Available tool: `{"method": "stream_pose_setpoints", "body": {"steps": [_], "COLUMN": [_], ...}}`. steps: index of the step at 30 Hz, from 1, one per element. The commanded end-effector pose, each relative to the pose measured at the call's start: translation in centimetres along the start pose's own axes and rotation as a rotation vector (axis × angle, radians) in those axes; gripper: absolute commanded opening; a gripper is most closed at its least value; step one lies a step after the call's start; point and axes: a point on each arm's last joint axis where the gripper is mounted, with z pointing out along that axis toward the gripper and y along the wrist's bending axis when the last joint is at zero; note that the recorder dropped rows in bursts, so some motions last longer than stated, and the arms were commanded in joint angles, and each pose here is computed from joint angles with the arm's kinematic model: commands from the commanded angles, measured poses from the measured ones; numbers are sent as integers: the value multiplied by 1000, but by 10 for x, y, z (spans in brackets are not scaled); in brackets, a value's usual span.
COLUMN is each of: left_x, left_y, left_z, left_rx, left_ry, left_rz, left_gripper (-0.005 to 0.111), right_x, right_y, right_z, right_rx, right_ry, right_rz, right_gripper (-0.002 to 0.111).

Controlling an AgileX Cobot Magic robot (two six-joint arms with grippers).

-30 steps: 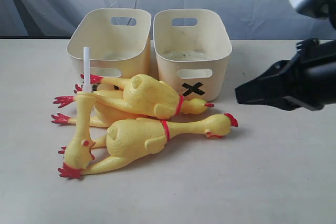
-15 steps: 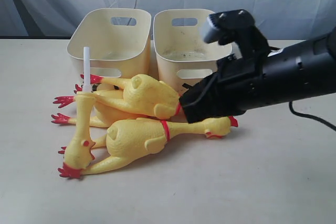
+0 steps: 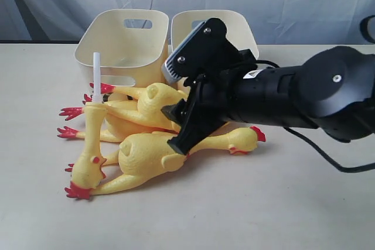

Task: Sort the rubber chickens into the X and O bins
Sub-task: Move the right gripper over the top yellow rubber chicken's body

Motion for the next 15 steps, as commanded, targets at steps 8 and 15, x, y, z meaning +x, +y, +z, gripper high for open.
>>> {"method": "stream_pose_setpoints", "body": {"steps": [8,15], "left_x": [0,0], "left_y": [0,0], "left_z": [0,0], "left_rx": [0,0], "left_ry": [-10,-10], "left_rz": [-5,-5], "left_gripper": [0,0], "right_x": [0,1], "right_y": [-3,-5], "right_z": [48,68], "right_rx": [34,52], "right_ry": [49,62], "right_rz": [32,37], "right_gripper": [60,60]}}
